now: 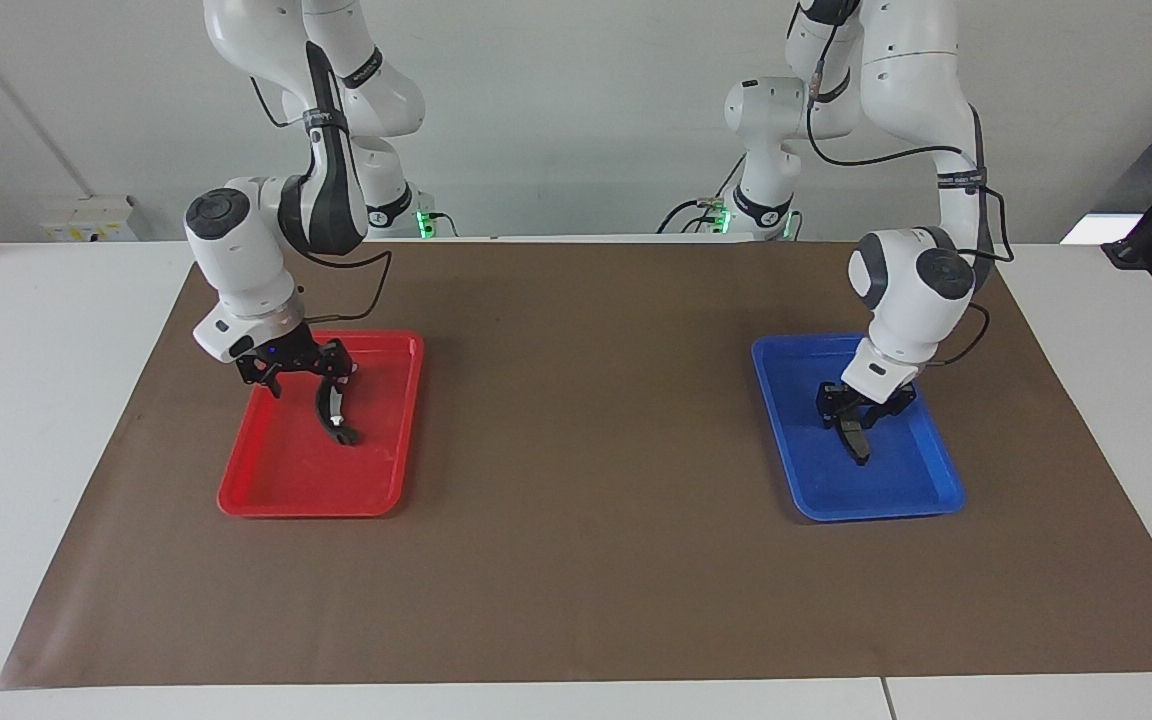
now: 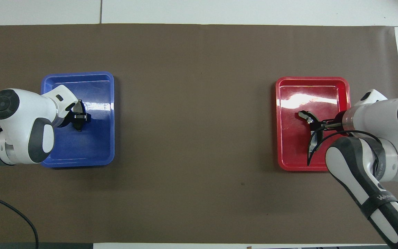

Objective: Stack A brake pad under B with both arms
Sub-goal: 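Grasp the blue-tray pad with the left gripper while the right gripper reaches its pad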

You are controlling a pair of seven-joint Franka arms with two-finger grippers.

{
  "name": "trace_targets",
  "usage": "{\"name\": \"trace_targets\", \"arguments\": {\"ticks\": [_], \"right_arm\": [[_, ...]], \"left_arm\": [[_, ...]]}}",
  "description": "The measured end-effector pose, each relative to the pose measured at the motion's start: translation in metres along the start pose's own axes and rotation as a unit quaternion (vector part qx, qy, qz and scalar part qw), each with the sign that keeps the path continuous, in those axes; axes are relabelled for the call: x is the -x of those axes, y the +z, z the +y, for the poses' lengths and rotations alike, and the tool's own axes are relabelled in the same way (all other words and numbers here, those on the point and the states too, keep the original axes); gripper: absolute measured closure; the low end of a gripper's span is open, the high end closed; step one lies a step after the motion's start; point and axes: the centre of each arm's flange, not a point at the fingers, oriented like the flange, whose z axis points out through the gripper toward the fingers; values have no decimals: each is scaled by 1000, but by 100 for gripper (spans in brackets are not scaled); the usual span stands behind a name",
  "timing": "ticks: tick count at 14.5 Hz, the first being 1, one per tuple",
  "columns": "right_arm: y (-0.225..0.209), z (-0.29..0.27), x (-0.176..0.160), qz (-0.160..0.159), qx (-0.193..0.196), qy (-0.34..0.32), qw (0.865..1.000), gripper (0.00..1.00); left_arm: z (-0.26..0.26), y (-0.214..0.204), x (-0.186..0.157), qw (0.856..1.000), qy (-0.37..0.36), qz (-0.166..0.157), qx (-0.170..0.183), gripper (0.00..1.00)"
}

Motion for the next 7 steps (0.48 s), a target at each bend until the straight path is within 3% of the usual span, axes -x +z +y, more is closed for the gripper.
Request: {"name": "trace_targets", "arguments": {"ticks": [2,5,7], "right_arm": [[12,-5,2,1,-1,-5,1000,0],[41,-10,2,-6,-2,-23,1000,0],[57,-11,2,-11,-3,-32,999,0]], "left_arm": [[0,-5,-1,1000,-1,4,0,61],[-1,-27,-6,1000,-3,19,0,62],[1,-56,-8,1000,-2,12,2,62]]}}
